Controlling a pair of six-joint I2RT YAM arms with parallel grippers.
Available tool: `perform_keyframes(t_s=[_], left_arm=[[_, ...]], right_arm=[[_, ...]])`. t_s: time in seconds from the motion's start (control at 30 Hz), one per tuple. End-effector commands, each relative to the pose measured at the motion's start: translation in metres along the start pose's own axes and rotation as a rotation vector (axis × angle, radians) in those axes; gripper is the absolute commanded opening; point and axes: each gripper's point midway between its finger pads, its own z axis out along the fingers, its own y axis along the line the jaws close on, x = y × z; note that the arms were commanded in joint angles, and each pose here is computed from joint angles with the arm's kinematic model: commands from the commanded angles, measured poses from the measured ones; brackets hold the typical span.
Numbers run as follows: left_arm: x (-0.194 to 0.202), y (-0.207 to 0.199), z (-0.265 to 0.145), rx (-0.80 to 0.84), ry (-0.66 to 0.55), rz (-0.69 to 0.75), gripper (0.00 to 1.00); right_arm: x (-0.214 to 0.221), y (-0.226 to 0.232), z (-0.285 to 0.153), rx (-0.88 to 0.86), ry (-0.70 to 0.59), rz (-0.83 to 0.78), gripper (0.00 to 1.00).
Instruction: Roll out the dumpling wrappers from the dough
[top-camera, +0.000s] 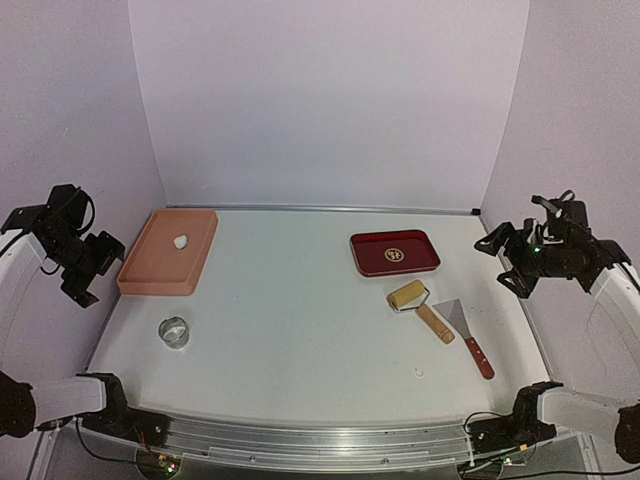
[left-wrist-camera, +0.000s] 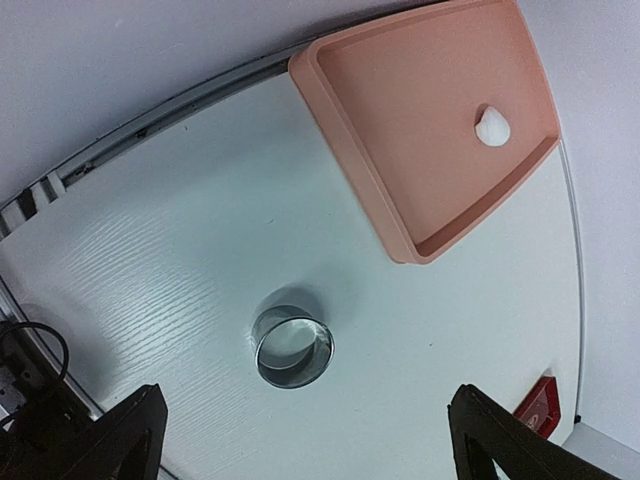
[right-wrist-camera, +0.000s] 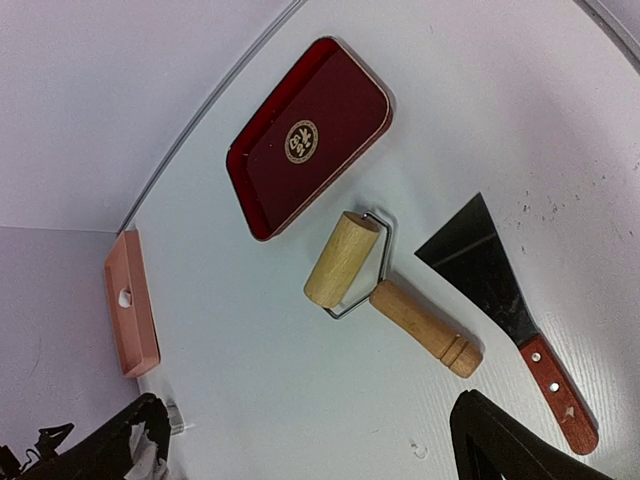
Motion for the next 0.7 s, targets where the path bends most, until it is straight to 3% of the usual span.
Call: perform_keyframes(t_s=[0.0,0.27,0.67], left_arm=[[-0.010,0.000,-0.008,0.011,-0.058,-0.003,1.00],[-0.027,-0.010,-0.008,0.013,-0.116,-0.077,1.00],[-0.039,-0.055,0.069,-0.005,-0.026,-0.211,0.95]], right_arm=[[-0.013,0.022,-0.016,-0.069,-0.062,0.001,0.98],[0.008,0.004,-0.012,-0.056,-0.017,0.052,0.98],[0.014,0.001,-0.020,-0.018,0.014,0.022,0.98]])
